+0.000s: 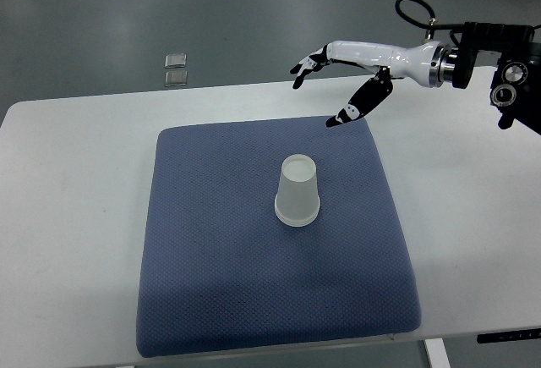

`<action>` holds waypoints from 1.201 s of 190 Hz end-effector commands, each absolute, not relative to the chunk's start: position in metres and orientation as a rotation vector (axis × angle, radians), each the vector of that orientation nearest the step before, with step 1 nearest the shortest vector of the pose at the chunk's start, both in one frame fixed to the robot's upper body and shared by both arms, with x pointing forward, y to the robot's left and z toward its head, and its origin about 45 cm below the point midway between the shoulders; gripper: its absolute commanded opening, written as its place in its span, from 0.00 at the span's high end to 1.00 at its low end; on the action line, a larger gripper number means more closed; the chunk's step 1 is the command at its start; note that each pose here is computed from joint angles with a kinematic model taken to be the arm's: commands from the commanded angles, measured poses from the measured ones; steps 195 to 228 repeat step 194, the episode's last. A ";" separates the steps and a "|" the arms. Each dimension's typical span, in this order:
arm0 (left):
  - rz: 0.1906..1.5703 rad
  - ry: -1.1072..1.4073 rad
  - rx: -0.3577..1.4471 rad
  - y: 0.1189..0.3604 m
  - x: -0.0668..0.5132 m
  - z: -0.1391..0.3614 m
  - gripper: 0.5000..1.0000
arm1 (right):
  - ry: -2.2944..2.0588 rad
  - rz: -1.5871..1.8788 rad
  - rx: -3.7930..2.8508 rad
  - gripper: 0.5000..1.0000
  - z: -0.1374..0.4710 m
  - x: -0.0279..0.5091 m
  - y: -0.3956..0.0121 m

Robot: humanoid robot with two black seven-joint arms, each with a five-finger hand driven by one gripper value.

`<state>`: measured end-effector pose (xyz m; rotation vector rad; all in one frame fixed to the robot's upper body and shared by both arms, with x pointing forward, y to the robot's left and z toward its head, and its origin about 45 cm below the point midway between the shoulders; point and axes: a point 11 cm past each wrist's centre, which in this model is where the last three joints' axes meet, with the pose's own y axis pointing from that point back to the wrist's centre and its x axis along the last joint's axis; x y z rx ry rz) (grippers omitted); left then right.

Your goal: Stack paper cups

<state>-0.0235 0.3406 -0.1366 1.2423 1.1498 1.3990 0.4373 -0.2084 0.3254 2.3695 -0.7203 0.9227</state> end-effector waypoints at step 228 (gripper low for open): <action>1.399 1.150 1.242 0.341 -0.023 -0.137 0.00 | -2.229 -0.329 2.070 0.17 0.204 0.477 -0.302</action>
